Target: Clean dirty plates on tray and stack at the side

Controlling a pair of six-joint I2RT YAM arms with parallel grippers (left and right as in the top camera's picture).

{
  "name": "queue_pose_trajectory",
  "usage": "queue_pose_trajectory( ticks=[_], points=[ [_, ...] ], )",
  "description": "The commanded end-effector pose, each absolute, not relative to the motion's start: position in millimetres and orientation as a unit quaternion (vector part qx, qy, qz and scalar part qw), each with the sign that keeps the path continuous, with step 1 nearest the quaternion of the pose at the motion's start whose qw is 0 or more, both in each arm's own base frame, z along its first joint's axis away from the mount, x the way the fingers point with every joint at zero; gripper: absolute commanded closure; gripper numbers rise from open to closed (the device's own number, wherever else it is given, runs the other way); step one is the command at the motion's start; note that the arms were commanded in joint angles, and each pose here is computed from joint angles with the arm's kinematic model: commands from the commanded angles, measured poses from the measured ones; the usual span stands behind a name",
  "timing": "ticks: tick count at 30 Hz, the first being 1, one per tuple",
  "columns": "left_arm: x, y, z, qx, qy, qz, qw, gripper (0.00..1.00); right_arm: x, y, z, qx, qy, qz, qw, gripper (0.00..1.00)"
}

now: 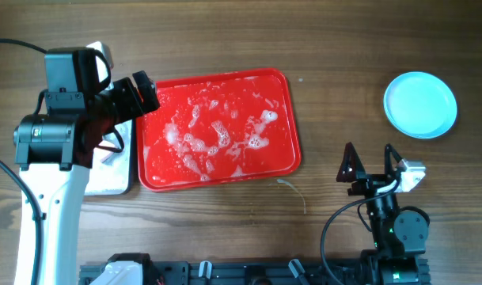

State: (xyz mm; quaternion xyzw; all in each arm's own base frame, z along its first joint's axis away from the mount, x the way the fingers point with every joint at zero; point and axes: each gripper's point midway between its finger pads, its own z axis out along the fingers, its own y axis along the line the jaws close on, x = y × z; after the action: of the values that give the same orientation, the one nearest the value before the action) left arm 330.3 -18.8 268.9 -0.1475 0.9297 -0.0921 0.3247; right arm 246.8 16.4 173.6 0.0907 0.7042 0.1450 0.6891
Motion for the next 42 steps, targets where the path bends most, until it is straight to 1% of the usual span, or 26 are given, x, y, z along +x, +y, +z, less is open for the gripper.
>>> queue_pose_trajectory(
  ticks=[1, 12, 14, 18, 20, 23, 26, 29, 35, 42],
  points=[
    [331.0, -22.3, 273.2, -0.147, 0.927, -0.101, 0.329, 0.00, 245.7, 22.2, 175.5, 0.073, 0.702, 0.151, 0.692, 0.00],
    [330.4, -23.1, 273.0, -0.144, 0.928, -0.100, 0.329, 0.00, 245.7, 22.2, 175.5, 0.073, 0.702, 0.151, 0.692, 0.00],
    [328.9, -9.6, 277.3, -0.145, 0.926, -0.058, 0.345, 0.00, 245.7, 22.2, 175.5, 0.073, 0.702, 0.151, 0.692, 0.00],
    [310.6, -7.2, 291.5, -0.141, 0.917, -0.049, 0.369, 0.00, 245.7, 22.2, 175.5, 0.073, 0.702, 0.151, 0.692, 0.00],
    [296.2, -9.0, 295.7, -0.136, 0.906, -0.056, 0.397, 0.00, 245.7, 22.2, 175.6, 0.073, 0.702, 0.151, 0.692, 0.00],
    [285.3, -9.6, 295.8, -0.131, 0.862, -0.078, 0.483, 0.00, 245.7, 22.2, 175.6, 0.073, 0.702, 0.151, 0.692, 0.00],
    [268.2, -12.7, 280.9, -0.119, 0.812, -0.105, 0.562, 0.00, 245.7, 22.2, 175.5, 0.073, 0.702, 0.151, 0.692, 0.00],
    [254.0, -12.9, 257.2, -0.112, 0.775, -0.118, 0.610, 0.00, 245.7, 22.2, 175.5, 0.073, 0.702, 0.151, 0.692, 0.00],
    [242.9, -15.7, 220.4, -0.097, 0.716, -0.139, 0.677, 0.00, 245.7, 22.2, 175.5, 0.073, 0.702, 0.151, 0.692, 0.00],
    [243.7, -17.6, 196.1, -0.090, 0.692, -0.147, 0.701, 0.00, 245.7, 22.2, 175.5, 0.073, 0.702, 0.151, 0.692, 0.00]
  ],
)
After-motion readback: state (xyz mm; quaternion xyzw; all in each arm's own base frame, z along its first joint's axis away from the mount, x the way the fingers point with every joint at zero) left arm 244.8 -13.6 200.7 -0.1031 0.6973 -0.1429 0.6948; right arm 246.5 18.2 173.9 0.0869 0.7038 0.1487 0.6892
